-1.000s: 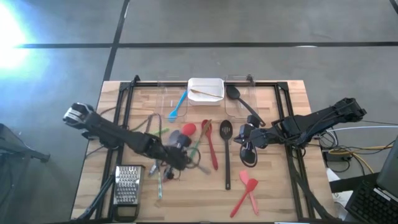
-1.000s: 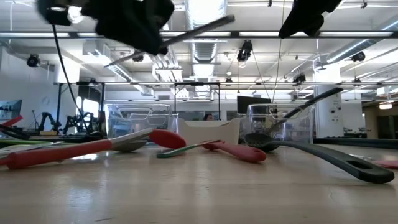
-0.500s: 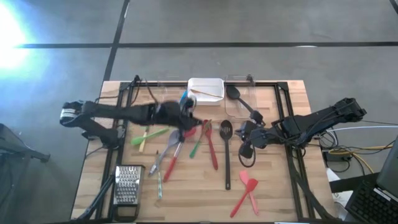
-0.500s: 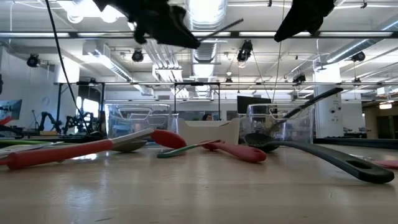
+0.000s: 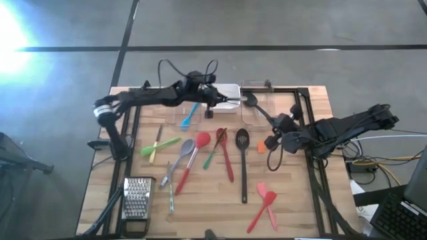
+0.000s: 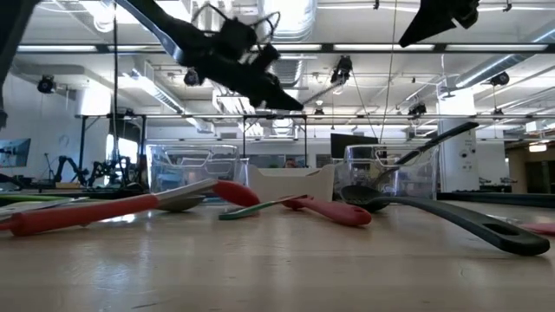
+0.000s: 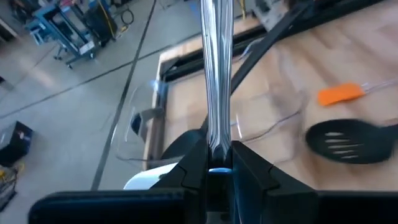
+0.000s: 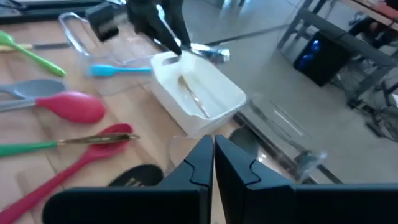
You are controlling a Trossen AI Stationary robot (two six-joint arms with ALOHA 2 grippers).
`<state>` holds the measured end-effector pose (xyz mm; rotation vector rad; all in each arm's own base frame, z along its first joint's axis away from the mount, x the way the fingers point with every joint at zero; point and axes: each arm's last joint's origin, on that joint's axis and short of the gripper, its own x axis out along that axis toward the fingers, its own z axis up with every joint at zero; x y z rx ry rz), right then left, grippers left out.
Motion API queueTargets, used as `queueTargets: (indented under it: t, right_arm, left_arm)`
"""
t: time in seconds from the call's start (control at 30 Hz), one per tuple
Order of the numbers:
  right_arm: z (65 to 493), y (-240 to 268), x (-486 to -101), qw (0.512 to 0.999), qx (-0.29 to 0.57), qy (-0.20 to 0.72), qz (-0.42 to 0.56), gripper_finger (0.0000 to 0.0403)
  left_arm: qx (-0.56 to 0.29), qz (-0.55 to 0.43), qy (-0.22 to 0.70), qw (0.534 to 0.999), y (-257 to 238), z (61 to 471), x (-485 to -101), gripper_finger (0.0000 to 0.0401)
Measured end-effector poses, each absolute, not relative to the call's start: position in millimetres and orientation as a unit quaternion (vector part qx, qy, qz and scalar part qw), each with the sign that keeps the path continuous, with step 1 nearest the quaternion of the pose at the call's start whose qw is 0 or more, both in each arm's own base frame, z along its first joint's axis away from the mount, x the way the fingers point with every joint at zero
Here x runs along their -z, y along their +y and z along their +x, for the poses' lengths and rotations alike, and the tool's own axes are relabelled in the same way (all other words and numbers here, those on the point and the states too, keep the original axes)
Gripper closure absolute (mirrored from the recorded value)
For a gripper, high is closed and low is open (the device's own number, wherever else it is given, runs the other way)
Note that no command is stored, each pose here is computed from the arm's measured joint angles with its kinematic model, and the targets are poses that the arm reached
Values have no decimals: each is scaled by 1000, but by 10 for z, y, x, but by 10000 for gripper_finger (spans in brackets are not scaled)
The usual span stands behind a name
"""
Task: Pick & Place Kitchen Items
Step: Put the silver knife into the white bin
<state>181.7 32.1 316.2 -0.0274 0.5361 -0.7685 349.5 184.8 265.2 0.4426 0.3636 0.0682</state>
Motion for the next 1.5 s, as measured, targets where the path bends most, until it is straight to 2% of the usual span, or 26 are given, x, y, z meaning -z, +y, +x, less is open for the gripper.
queueTargets:
  t: [0.27, 0.47, 0.67, 0.97, 1.5]
  right_arm:
    - [1683, 278, -3195, 896, 370, 244, -3, 394]
    - [1622, 259, -3097, 894, 371, 250, -6, 394]
    - [1603, 253, -3067, 894, 373, 248, -2, 394]
    - [1605, 251, -3070, 893, 379, 243, -3, 394]
    - [1605, 251, -3072, 893, 380, 242, -3, 394]
  left_arm:
    - [-27, 171, 173, 970, 2357, 3686, -2405, 351]
    - [-43, 166, 182, 968, 2620, 3625, -2191, 351]
    - [-20, 138, 188, 972, 2830, 3514, -1996, 351]
    - [-8, 131, 203, 970, 2920, 3512, -1748, 351]
    - [3, 103, 219, 970, 2931, 3512, -1632, 351]
